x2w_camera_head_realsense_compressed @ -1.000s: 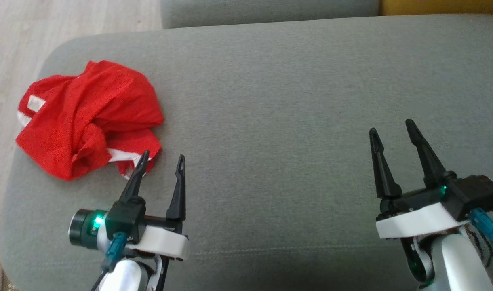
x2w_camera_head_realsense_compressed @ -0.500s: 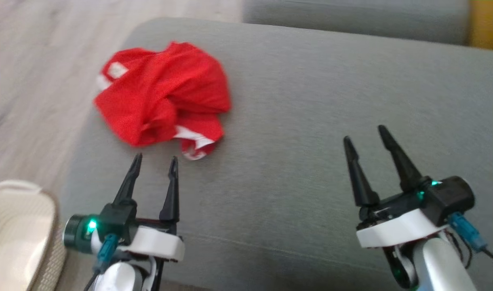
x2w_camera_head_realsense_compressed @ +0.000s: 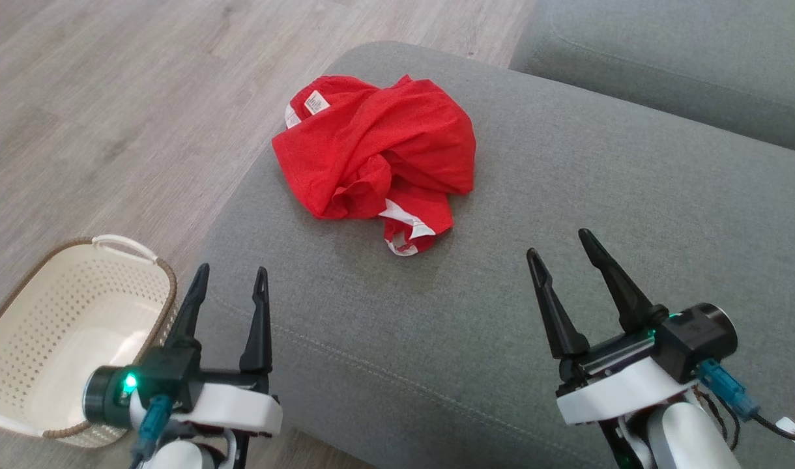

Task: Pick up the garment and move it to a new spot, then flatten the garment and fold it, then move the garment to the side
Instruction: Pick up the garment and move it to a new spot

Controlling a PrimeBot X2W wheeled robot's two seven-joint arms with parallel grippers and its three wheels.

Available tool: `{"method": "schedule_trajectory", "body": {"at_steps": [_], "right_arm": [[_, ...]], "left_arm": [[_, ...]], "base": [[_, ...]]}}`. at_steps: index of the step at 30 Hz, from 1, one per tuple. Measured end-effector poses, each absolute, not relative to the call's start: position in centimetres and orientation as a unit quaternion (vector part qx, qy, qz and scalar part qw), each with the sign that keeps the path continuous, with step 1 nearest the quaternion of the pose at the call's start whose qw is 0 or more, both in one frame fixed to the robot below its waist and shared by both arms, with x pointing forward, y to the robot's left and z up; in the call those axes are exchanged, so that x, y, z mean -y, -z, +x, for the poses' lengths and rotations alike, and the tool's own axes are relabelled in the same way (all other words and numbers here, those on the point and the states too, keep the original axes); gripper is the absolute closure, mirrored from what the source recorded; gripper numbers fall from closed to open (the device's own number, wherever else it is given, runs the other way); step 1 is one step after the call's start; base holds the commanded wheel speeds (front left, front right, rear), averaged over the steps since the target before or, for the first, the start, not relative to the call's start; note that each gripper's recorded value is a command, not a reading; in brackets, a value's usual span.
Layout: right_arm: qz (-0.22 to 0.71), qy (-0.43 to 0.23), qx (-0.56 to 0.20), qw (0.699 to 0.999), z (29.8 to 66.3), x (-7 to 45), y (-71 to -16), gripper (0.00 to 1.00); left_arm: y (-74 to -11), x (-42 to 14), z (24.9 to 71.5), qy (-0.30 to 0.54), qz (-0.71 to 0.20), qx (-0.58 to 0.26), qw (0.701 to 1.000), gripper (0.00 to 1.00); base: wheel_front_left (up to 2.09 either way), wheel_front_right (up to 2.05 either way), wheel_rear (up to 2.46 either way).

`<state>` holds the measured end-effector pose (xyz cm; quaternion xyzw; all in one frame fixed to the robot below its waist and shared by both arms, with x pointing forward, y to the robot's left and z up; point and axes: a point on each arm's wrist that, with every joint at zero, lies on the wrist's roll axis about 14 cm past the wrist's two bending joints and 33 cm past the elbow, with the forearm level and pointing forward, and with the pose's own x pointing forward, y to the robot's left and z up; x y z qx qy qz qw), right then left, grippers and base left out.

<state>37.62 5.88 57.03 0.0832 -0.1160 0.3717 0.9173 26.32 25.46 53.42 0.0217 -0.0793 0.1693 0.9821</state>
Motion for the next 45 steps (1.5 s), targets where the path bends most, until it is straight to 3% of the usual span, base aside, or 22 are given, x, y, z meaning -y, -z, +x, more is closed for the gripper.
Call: {"method": "schedule_trajectory", "body": {"at_steps": [16, 20, 26, 37, 45], "right_arm": [[0.075, -0.356, 0.089, 0.927, 39.1, -4.9, -54.4, 0.0], [0.066, -0.343, 0.09, 0.933, 40.7, -4.3, -53.8, 0.0], [0.048, -0.314, 0.089, 0.944, 44.2, -2.7, -51.9, 0.0], [0.025, -0.251, 0.055, 0.966, 47.8, 2.0, -47.3, 0.0], [0.015, -0.218, 0.03, 0.975, 48.6, 4.7, -44.9, 0.0]], "left_arm": [[-53.1, -27.4, 27.8, -0.189, 0.009, 0.069, 0.98, 0.0], [-53.7, -27.8, 30.6, -0.172, 0.005, 0.076, 0.982, 0.0], [-53.1, -27.6, 38.3, -0.108, -0.008, 0.064, 0.992, 0.0], [-47.6, -24.7, 51.6, 0.014, -0.025, -0.076, 0.997, 0.0], [-41.7, -23.9, 55.5, 0.042, -0.024, -0.201, 0.978, 0.0]], "base": [[0.0, 0.0, 0.0], [0.0, 0.0, 0.0], [0.0, 0.0, 0.0], [0.0, 0.0, 0.0], [0.0, 0.0, 0.0]]}}
